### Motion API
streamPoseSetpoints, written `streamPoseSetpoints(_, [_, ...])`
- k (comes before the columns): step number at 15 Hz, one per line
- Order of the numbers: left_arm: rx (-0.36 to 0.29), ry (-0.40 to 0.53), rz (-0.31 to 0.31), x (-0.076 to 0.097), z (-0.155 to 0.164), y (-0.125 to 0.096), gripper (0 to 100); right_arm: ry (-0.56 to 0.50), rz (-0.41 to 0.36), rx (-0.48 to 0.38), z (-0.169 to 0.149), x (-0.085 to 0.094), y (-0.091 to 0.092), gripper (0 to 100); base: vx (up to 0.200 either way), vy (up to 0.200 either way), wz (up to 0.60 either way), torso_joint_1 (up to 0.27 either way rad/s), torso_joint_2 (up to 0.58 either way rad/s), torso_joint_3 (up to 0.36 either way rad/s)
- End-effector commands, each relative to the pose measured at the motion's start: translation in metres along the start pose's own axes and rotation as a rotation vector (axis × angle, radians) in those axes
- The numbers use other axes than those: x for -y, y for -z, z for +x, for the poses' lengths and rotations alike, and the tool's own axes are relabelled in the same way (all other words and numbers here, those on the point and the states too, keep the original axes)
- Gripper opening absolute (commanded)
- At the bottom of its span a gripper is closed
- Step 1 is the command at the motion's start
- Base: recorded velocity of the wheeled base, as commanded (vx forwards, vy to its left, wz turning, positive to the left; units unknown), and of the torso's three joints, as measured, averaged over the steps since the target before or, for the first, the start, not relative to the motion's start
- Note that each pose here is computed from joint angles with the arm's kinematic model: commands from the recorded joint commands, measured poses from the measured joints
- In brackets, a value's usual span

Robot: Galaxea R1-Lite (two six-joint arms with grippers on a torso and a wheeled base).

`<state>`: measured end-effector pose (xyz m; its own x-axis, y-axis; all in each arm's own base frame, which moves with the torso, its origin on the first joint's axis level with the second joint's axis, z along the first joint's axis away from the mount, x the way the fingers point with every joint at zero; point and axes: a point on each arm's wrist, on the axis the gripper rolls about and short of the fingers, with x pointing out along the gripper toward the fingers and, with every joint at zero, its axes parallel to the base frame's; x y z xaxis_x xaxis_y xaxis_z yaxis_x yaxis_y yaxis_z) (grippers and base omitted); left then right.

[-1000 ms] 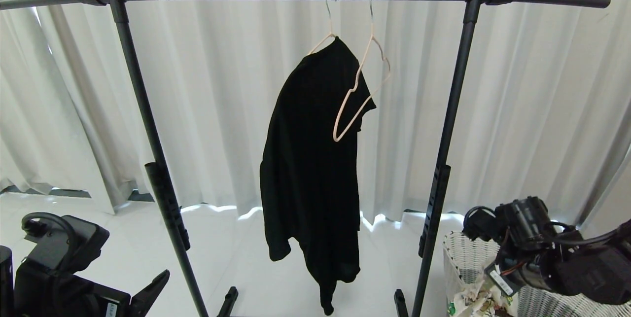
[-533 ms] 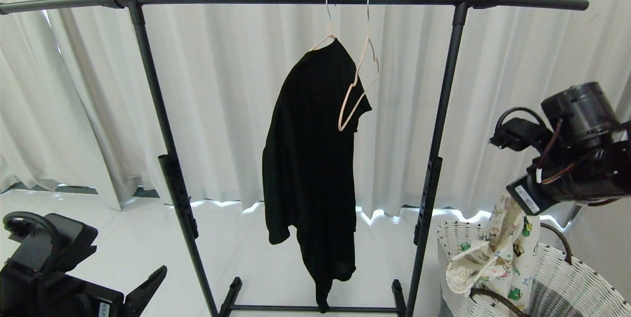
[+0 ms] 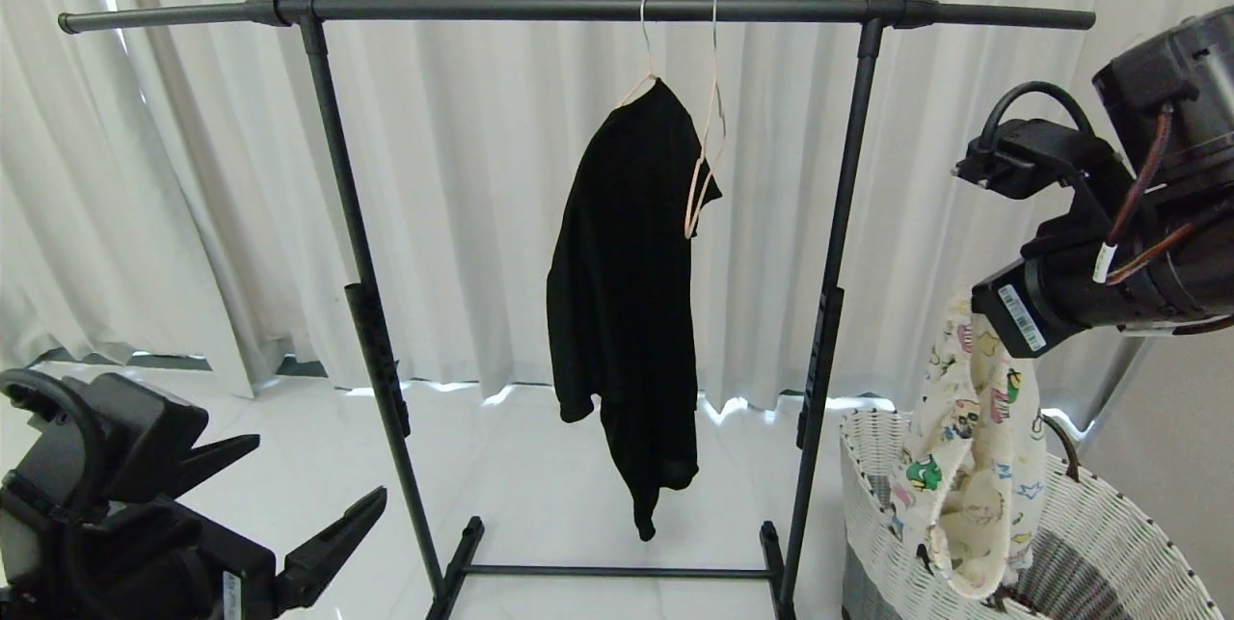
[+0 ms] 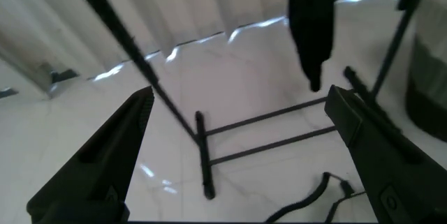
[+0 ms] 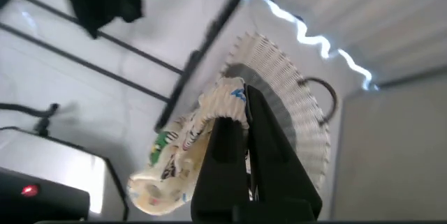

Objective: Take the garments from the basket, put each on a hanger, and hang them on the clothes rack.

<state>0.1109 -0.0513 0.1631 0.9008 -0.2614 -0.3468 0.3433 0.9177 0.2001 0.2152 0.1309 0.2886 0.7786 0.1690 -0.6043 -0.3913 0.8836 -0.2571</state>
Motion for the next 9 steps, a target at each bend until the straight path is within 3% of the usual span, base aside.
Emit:
streamPoseSetpoints(1, [0.083, 0.117, 0.000, 0.011, 0.001, -0.026, 100, -0.061, -0.019, 0.035, 0.000, -0.020, -0.012, 0, 0.000, 0.000, 0.00, 0.000, 0.00, 0.000])
streamPoseSetpoints(4, [0.149, 0.214, 0.011, 0.027, 0.009, -0.060, 100, -0.144, -0.004, 0.092, 0.000, -0.050, -0.035, 0, 0.000, 0.000, 0.00, 0.000, 0.00, 0.000])
streamPoseSetpoints(7, [0.191, 0.431, -0.080, 0.049, 0.008, -0.082, 100, -0.195, -0.009, 0.142, -0.001, -0.071, -0.052, 0, 0.000, 0.000, 0.00, 0.000, 0.00, 0.000])
streamPoseSetpoints(9, [0.171, 0.478, -0.091, 0.058, 0.013, -0.085, 100, -0.229, -0.025, 0.162, 0.001, -0.087, -0.061, 0, 0.000, 0.000, 0.00, 0.000, 0.00, 0.000])
